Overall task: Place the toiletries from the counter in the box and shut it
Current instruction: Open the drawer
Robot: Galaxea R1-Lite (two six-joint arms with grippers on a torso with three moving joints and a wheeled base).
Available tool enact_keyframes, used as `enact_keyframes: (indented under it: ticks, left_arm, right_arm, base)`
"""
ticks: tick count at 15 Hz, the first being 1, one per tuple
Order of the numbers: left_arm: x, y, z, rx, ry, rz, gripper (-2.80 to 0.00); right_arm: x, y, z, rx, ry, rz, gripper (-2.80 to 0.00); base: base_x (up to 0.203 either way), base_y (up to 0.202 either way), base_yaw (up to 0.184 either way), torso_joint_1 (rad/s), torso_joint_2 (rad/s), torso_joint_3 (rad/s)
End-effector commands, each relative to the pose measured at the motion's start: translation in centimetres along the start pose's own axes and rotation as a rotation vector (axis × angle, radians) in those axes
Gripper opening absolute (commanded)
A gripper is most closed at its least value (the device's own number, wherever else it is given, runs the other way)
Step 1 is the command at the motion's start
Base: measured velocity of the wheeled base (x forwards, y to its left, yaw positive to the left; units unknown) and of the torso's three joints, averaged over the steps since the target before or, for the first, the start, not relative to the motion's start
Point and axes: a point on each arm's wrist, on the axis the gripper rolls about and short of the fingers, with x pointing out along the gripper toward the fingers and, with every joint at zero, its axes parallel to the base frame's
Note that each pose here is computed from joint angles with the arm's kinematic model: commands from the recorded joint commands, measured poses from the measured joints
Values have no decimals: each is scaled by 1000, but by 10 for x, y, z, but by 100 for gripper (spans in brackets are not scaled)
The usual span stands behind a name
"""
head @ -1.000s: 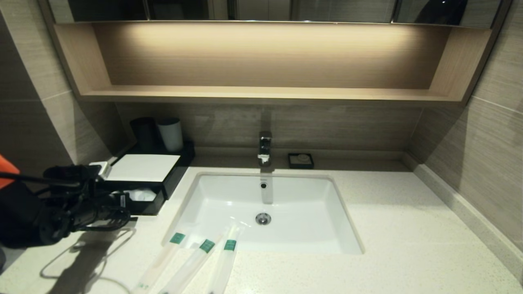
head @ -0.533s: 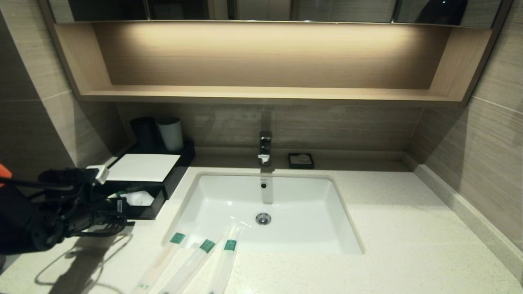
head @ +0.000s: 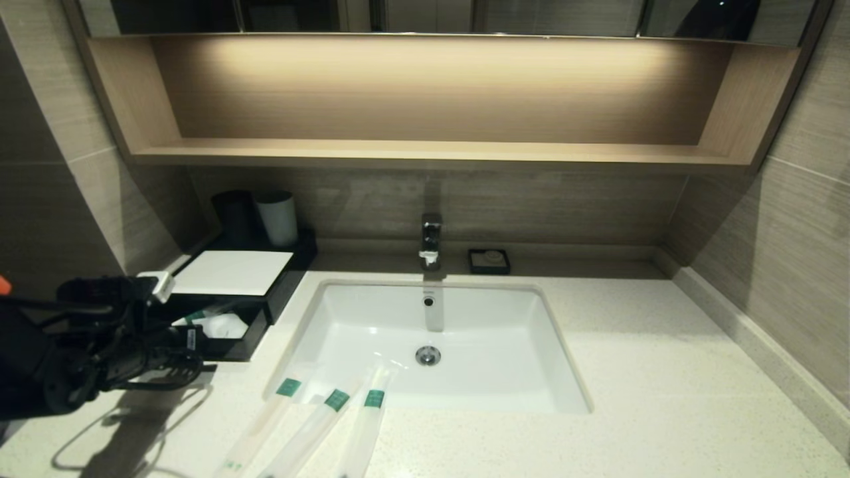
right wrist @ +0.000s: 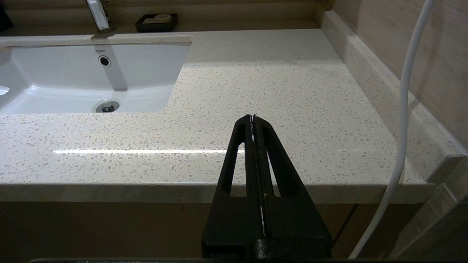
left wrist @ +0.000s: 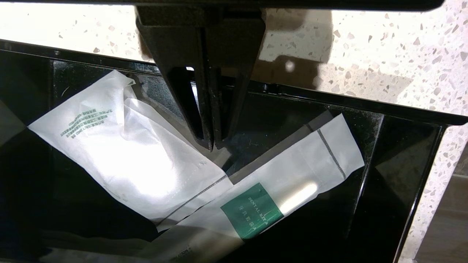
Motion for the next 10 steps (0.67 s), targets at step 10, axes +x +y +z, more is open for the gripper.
enact_keyframes:
  ticks: [10]
  left_arm:
    - [-21,-1,1,23,7,10,-280]
  right_arm:
    - [0,0,0,1,0,0,-280]
  base:
    - [0,0,0,0,0,0]
